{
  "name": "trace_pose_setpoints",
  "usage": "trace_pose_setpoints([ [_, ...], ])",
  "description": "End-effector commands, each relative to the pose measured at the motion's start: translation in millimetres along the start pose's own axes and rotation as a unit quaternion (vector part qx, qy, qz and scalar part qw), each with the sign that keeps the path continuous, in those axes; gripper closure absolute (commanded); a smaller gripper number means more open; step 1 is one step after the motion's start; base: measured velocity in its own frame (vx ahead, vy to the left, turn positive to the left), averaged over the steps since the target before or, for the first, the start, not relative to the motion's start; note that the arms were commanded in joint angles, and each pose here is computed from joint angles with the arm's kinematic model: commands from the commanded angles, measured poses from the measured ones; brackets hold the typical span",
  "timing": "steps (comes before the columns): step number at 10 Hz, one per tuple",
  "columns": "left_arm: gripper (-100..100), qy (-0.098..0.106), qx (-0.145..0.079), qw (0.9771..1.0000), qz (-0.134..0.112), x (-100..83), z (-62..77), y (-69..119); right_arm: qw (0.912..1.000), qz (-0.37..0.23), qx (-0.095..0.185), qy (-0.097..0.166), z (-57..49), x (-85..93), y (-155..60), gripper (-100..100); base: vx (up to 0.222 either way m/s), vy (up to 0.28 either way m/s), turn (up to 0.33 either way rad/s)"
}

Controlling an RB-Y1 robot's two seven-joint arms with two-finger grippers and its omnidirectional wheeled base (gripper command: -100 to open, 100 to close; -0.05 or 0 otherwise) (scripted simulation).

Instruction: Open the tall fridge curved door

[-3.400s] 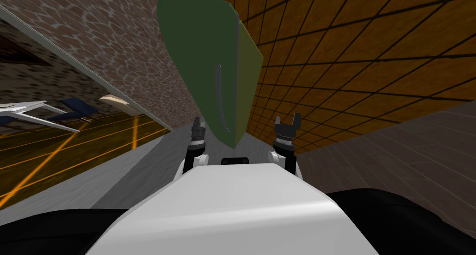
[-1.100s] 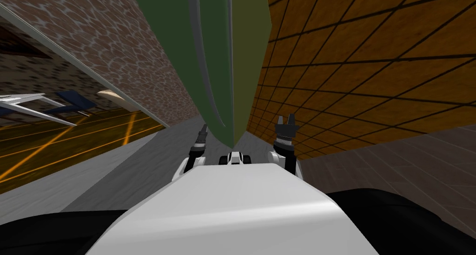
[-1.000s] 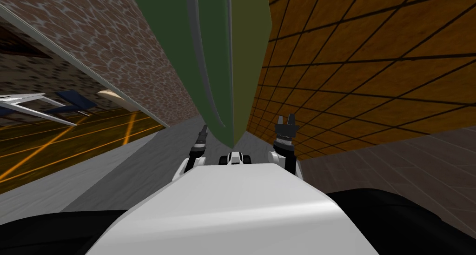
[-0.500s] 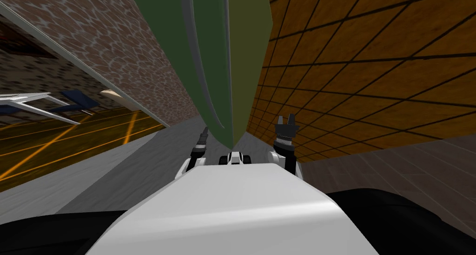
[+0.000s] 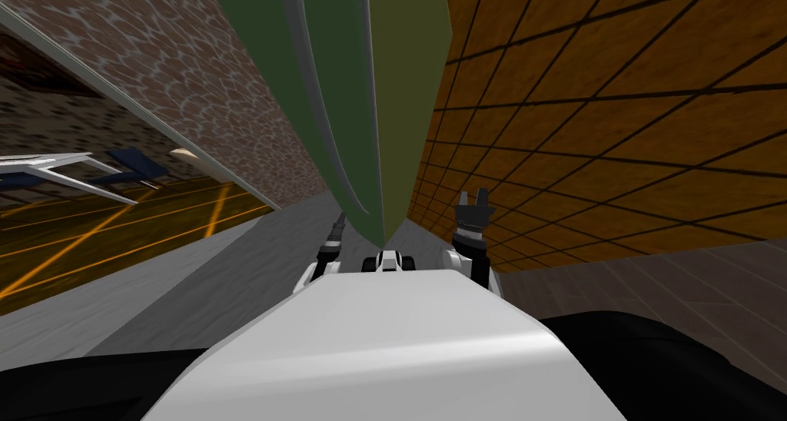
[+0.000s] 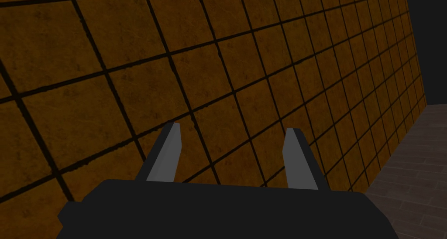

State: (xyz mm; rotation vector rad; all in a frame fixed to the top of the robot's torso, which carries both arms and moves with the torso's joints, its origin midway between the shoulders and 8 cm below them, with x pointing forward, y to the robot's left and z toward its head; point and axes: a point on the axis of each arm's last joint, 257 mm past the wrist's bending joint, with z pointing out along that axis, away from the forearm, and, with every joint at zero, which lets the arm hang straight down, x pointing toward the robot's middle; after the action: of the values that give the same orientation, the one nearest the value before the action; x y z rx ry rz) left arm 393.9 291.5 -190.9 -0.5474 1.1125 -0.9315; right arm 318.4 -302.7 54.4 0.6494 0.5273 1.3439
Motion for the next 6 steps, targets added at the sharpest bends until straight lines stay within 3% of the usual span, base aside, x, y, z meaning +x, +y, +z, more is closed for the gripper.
trace_pose_setpoints([
  [1,-100,0.004,-0.006,0.9999,0.007,3.5,-6.4,14.4,1.0000,0.000,0.000,0.000,0.0,0.0,0.0,0,0.057,-0.047,0.030],
  [6,-100,0.010,-0.020,0.9996,0.019,13.4,-21.5,43.5,1.0000,0.000,0.000,0.000,0.0,0.0,0.0,0,0.050,-0.059,0.032],
])
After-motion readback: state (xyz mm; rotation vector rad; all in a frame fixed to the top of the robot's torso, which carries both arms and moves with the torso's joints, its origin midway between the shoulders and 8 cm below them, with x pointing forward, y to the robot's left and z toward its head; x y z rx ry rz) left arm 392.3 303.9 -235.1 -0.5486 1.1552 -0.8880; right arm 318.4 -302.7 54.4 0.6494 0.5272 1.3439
